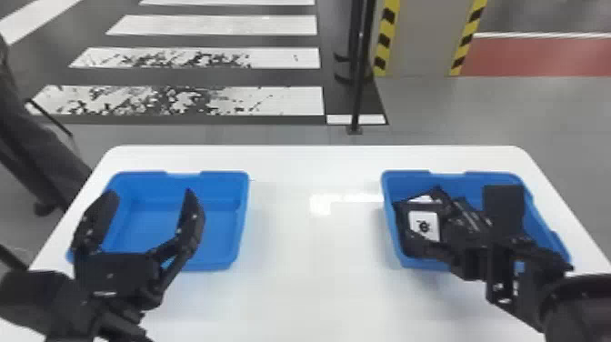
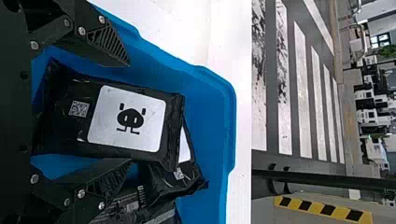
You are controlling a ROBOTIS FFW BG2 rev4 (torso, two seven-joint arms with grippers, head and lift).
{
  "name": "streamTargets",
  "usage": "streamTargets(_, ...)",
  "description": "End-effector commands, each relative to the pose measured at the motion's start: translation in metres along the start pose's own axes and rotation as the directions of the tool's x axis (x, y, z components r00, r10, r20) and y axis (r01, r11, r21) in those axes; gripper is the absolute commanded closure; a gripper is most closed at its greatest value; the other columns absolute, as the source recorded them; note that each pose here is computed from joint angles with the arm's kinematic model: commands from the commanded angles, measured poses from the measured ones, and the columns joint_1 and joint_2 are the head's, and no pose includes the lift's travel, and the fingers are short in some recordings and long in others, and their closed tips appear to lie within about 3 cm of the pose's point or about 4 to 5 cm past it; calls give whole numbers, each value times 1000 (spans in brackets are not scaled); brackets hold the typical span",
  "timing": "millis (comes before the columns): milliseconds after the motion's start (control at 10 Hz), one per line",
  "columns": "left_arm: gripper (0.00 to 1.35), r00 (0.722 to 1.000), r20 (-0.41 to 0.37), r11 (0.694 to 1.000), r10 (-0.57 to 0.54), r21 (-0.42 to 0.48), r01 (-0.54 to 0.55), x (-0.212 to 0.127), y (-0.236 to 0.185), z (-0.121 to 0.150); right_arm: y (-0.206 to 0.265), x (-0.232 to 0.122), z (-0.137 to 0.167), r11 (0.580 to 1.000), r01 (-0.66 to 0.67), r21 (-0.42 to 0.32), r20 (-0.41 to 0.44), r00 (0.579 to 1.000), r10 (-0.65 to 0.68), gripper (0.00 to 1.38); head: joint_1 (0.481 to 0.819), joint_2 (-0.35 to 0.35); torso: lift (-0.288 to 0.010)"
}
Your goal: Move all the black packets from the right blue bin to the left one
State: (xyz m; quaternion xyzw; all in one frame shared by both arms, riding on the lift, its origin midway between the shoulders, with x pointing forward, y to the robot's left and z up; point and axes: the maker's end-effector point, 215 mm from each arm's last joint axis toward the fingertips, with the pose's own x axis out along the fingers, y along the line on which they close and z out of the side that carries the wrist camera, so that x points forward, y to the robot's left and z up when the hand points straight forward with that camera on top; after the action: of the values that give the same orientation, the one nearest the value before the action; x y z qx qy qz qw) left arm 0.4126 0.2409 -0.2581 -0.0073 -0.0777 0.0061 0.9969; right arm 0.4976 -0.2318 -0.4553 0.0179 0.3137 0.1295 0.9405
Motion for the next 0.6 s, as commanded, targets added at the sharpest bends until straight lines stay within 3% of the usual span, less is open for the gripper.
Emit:
streamTargets(0, 84, 1000, 1, 1000, 2, 2, -2, 0, 1, 0, -2, 0, -5, 1000, 9, -6, -16, 1000, -9, 318, 695, 11, -140)
streamTargets(500, 87, 1000, -4, 1000, -1, 6, 1, -2, 1, -3, -11, 2, -24, 999, 41, 2, -71, 997, -41, 318, 695, -2, -140)
